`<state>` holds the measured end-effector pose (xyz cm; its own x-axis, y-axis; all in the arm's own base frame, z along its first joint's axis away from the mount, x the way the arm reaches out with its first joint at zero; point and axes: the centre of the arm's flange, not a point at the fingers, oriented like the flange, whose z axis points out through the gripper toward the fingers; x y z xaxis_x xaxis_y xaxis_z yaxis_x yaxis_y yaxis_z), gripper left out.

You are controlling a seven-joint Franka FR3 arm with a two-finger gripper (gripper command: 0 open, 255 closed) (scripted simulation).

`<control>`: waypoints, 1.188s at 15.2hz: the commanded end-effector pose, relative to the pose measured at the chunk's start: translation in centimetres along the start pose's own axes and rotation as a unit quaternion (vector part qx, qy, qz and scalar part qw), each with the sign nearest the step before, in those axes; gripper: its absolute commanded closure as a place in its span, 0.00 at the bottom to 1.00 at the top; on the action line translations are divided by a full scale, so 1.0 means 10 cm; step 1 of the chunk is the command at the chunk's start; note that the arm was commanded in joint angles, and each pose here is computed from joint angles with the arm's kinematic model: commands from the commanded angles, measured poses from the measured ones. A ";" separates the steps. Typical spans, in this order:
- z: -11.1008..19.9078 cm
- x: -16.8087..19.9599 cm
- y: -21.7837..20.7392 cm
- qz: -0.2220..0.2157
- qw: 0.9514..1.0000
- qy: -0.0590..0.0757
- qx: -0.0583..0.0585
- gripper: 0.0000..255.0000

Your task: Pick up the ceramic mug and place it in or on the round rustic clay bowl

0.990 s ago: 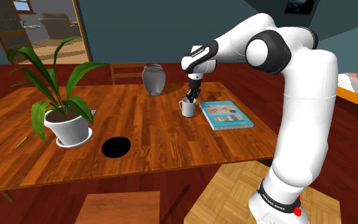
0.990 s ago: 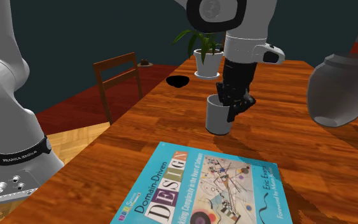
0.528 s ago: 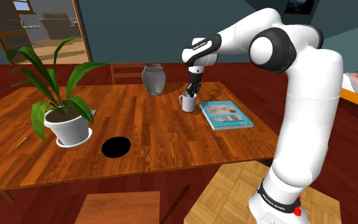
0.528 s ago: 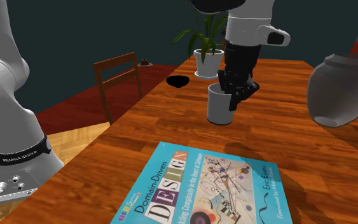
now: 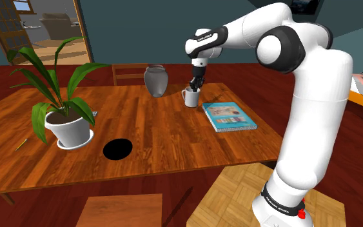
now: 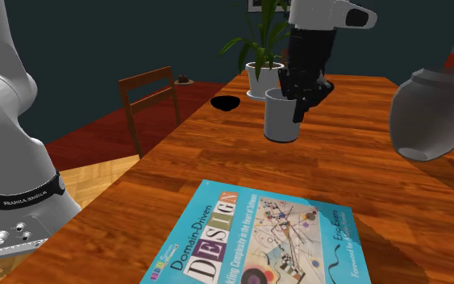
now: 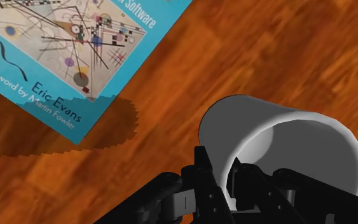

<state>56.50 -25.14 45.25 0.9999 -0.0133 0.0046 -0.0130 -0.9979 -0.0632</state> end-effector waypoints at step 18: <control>-0.12 0.35 -2.10 0.000 1.000 0.000 0.000 1.00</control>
<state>59.99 -5.69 47.59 0.9999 -0.0119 0.0044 -0.0116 -0.9979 -0.0634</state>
